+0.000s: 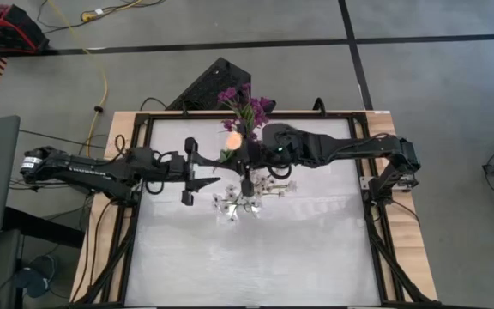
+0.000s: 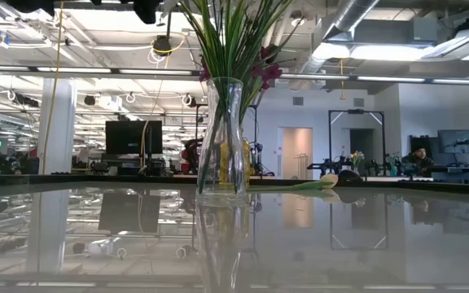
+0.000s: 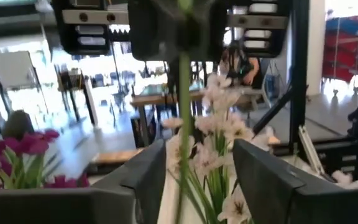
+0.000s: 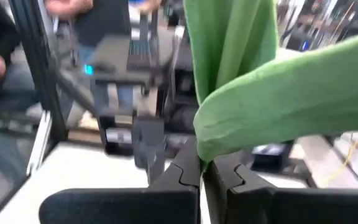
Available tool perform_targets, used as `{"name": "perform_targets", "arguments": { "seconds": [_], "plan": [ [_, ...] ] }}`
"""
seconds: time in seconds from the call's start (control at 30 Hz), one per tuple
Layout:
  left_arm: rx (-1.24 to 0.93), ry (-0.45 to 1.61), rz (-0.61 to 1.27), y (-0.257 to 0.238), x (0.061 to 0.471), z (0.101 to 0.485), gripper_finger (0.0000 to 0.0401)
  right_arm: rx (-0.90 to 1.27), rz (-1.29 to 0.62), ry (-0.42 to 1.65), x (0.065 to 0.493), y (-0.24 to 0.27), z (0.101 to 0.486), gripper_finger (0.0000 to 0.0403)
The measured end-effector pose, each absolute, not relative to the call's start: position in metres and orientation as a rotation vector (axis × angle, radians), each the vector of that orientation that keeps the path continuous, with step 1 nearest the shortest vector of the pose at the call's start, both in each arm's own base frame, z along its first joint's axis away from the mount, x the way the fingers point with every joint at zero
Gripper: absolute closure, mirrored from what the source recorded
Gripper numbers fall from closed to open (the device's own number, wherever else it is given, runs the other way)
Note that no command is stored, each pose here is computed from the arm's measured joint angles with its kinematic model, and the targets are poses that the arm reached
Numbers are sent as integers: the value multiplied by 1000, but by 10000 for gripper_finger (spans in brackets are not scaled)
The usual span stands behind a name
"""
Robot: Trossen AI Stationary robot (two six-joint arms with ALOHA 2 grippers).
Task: Sort flowers into vase by color
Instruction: Put the bottom pink flower into the transparent vase
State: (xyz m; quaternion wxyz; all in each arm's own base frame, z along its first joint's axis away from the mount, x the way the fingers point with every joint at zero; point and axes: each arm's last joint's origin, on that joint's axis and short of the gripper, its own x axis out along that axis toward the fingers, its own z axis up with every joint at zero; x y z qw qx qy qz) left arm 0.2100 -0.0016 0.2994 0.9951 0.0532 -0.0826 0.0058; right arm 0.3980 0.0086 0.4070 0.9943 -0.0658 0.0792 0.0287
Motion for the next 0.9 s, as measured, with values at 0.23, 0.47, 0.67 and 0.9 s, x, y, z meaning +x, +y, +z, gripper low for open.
{"name": "perform_targets", "arguments": {
  "seconds": [0.23,0.47,0.67,0.9],
  "plan": [
    [111,-10,56,1,229,313,214,-131,68,217,407,11,392,376],
    [115,30,50,0,229,313,221,-133,71,247,406,12,390,375],
    [112,54,50,0,229,310,264,-139,72,281,405,11,387,373],
    [135,56,56,1,229,310,388,-158,71,283,404,11,386,368]
  ]
}}
